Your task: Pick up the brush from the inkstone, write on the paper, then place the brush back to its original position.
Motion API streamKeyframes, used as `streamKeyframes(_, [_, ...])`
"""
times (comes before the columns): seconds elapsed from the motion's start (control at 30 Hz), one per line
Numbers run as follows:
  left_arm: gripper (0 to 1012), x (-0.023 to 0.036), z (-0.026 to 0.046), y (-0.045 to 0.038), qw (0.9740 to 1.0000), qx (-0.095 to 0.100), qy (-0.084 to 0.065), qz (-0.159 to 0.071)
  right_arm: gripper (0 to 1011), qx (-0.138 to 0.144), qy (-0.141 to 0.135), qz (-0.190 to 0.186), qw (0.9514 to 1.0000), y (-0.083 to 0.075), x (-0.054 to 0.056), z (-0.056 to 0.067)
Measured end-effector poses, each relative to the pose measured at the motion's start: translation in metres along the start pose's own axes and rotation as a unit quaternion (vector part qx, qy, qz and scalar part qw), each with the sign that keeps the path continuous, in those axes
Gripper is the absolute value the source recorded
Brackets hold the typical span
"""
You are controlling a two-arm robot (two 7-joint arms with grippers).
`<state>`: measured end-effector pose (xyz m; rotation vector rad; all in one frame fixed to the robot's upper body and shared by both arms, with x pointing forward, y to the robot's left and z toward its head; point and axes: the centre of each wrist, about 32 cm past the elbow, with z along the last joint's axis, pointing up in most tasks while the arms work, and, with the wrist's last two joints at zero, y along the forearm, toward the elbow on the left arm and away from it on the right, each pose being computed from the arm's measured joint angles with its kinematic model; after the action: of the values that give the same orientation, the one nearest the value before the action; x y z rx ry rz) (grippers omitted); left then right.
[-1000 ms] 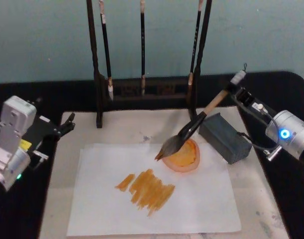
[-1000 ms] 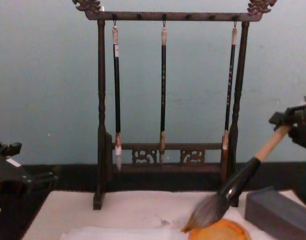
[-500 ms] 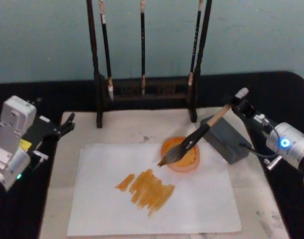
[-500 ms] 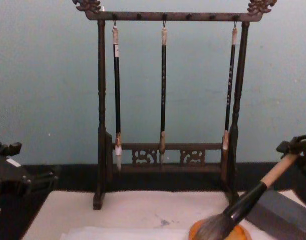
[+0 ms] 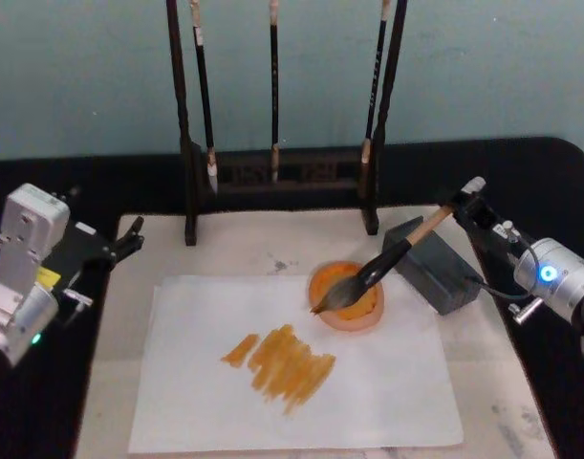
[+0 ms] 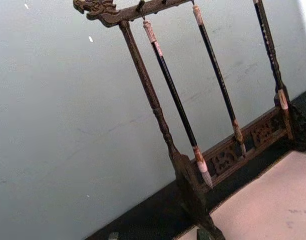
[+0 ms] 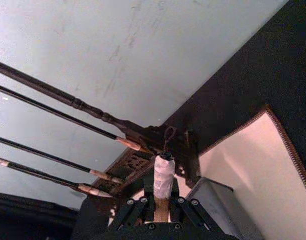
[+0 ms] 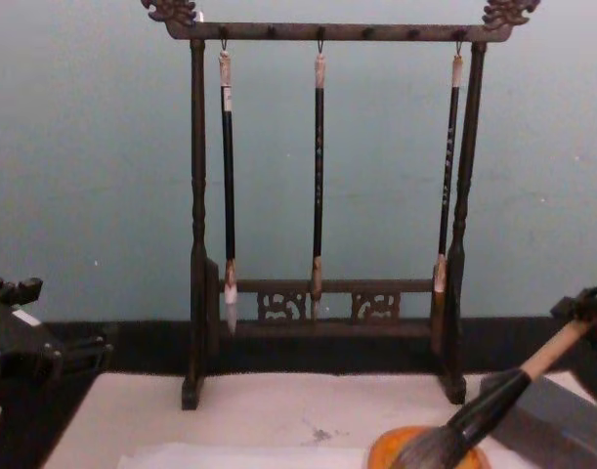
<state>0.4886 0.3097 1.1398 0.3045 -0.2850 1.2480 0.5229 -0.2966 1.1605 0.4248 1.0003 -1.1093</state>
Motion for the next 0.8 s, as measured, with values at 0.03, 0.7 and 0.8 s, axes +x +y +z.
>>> streamKeyframes(0.03, [1010,0.0,0.0,0.0,1.0,0.0,0.0,0.0,160,0.0,-0.001,-0.002,1.0,0.002,0.001,0.001])
streamKeyframes(0.7, [1010,0.0,0.0,0.0,1.0,0.0,0.0,0.0,160,0.007,-0.005,-0.013,0.9999,0.019,0.008,0.008])
streamKeyframes(0.8, [1010,0.0,0.0,0.0,1.0,0.0,0.0,0.0,160,0.007,-0.004,-0.013,0.9999,0.02,0.008,0.007])
